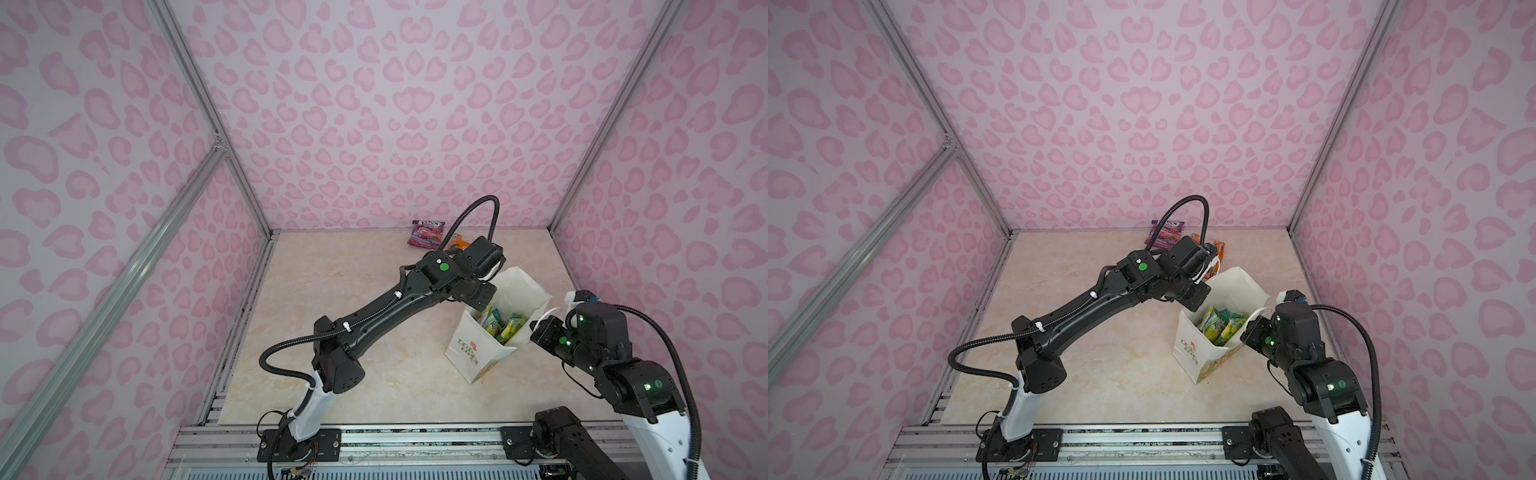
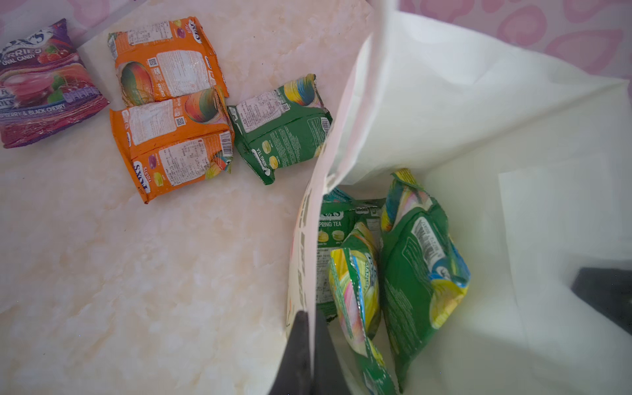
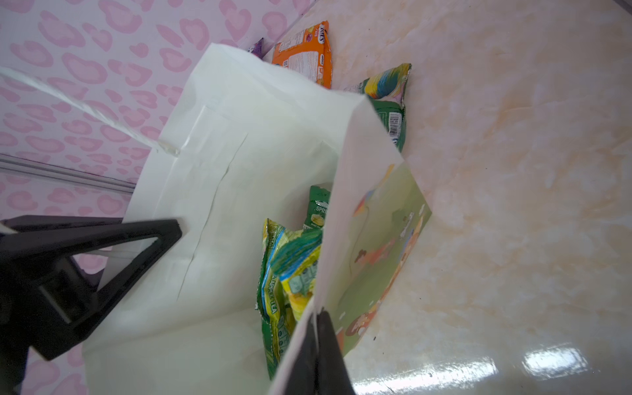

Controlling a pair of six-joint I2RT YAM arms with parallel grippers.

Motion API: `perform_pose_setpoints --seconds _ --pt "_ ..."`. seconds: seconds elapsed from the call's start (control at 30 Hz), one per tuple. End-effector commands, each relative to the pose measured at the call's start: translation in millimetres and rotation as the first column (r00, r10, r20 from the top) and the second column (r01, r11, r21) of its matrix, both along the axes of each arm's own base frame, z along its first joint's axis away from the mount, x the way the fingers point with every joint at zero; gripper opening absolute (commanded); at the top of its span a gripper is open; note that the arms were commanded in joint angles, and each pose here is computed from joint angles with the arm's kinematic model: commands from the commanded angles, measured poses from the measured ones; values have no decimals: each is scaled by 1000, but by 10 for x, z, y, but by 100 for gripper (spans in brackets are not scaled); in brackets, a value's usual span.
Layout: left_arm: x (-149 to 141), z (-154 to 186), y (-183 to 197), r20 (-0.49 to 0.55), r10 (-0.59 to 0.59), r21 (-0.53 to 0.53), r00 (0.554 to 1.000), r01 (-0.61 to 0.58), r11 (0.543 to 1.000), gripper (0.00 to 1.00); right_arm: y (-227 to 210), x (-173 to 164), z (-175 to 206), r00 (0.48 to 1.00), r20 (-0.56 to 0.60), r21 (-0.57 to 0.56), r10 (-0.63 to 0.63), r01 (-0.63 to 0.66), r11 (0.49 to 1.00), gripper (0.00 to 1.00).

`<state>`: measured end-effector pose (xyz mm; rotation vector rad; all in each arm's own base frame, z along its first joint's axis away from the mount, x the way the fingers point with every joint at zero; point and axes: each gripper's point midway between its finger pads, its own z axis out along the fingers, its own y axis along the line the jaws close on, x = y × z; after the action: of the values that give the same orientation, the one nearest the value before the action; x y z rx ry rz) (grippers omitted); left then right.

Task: Place the snacks into the paper bag
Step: Place the snack in the paper bag, then pick up the paper bag from the middle-right of the table, then place the paper bag at the center of the table.

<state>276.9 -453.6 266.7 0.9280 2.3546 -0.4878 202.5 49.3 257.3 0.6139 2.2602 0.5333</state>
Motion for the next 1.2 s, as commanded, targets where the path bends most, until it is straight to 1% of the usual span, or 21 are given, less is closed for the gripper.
perform_pose_setpoints --seconds 0.0,0.07,0.1,0.2,0.27,0.37,0.43,0.57,0.7,0.8,0.97,1.07,1.1,1.13,1.17 --pt "-39 569 215 65 62 -108 996 -55 993 4 76 201 385 992 120 7 33 -34 999 0" --pt "-79 608 260 59 71 -133 996 -62 989 4 103 281 524 988 151 5 41 -42 999 0" --pt "-91 561 260 50 69 -132 996 -62 989 4 117 322 543 987 156 4 44 -45 999 0" --pt "-47 373 306 30 103 -69 994 -100 993 3 194 451 468 989 134 19 60 -63 998 0" --pt "-61 400 338 27 109 -64 994 -107 992 3 284 511 480 987 136 39 83 -89 995 0" --pt "-25 543 478 69 151 -99 986 -144 985 3 371 596 594 981 169 21 94 -99 995 0" --pt "46 548 618 64 193 -103 979 -186 977 3 452 672 635 978 176 9 108 -112 994 0" --pt "166 462 927 42 262 -95 964 -257 962 3 769 848 714 966 195 7 169 -173 985 0" --pt "200 504 1234 5 302 -143 953 -298 944 3 1116 1016 766 952 204 -9 227 -230 973 0" --pt "250 526 1494 -7 349 -164 937 -345 924 3 1355 1145 793 942 212 -14 259 -262 965 0" --pt "324 384 1985 -49 444 -157 895 -446 881 3 1765 1380 759 928 205 -13 310 -314 949 0" --pt "330 309 2204 -39 470 -162 882 -470 868 3 1964 1485 722 922 200 -18 331 -335 942 0" --pt "346 268 2265 -39 479 -164 877 -478 863 3 2018 1513 650 924 185 -20 336 -338 941 0" --pt "357 228 2328 -42 487 -168 873 -486 858 3 2085 1550 707 920 198 -11 338 -343 939 0" --pt "370 192 2369 -47 492 -172 870 -492 853 3 2135 1574 689 919 196 -10 342 -347 938 0"
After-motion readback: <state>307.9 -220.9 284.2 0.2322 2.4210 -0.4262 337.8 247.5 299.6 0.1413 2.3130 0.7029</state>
